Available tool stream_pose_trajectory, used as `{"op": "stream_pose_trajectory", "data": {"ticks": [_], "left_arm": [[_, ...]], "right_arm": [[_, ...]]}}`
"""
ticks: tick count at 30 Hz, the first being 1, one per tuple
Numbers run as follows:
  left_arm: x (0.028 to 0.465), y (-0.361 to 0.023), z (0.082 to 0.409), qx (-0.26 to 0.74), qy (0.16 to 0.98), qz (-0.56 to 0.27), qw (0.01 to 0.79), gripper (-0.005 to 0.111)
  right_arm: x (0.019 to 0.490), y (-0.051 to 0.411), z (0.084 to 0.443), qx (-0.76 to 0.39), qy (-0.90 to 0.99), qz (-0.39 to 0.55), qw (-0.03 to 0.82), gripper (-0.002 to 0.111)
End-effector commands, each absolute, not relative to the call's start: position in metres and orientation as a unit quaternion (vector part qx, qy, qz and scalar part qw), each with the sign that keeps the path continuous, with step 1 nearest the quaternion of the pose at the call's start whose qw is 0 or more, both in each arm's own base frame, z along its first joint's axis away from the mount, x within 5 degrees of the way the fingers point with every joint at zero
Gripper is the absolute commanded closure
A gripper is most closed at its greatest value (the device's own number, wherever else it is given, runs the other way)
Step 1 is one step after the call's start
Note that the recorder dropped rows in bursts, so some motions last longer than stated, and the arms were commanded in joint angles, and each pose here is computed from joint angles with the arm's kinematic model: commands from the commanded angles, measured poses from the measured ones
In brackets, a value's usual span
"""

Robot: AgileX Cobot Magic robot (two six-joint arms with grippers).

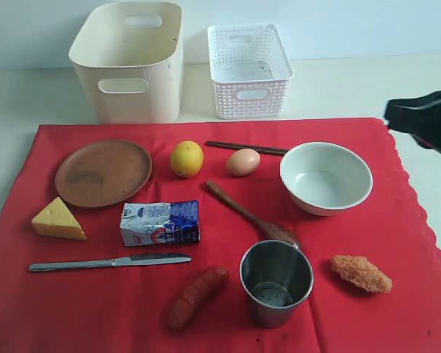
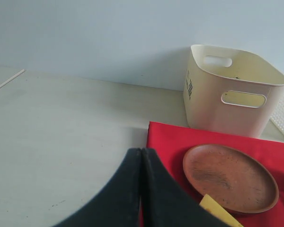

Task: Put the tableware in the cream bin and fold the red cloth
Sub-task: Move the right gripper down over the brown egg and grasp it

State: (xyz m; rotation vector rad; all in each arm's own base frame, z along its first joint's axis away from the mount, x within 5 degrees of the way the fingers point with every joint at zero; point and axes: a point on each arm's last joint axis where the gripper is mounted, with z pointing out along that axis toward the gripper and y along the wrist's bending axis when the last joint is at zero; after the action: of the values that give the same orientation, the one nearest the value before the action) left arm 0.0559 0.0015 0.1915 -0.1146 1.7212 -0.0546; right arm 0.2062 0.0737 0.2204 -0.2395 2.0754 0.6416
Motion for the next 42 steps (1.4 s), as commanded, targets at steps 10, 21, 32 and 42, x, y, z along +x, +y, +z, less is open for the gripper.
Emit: {"op": "stream_pose_trajectory", "data": {"ticks": [10,21,32,42], "left_arm": [[0.056,0.001,0.193,-0.054,0.752,-0.027,0.657,0.105],[0.056,0.001,0.193,-0.054,0.752,-0.027,0.657,0.105],[0.056,0.001,0.193,-0.054,0.752,-0.027,0.657,0.105],[0.056,0.001,0.193,-0.054,0.752,-0.027,0.657,0.105]], "right_arm": [[0.248,0.194,0.208,-0.262,0.866,0.266,0.334,0.108],[0.317,0.198,0.225,-0.266,0.828,-0.001,0.494,0.108],[0.297,0.207,0.232,-0.387,0.89,0.02,0.24,0.108],[0.301,0.235,0.212,-0.44,0.859,0.122,0.231,0.101]]}}
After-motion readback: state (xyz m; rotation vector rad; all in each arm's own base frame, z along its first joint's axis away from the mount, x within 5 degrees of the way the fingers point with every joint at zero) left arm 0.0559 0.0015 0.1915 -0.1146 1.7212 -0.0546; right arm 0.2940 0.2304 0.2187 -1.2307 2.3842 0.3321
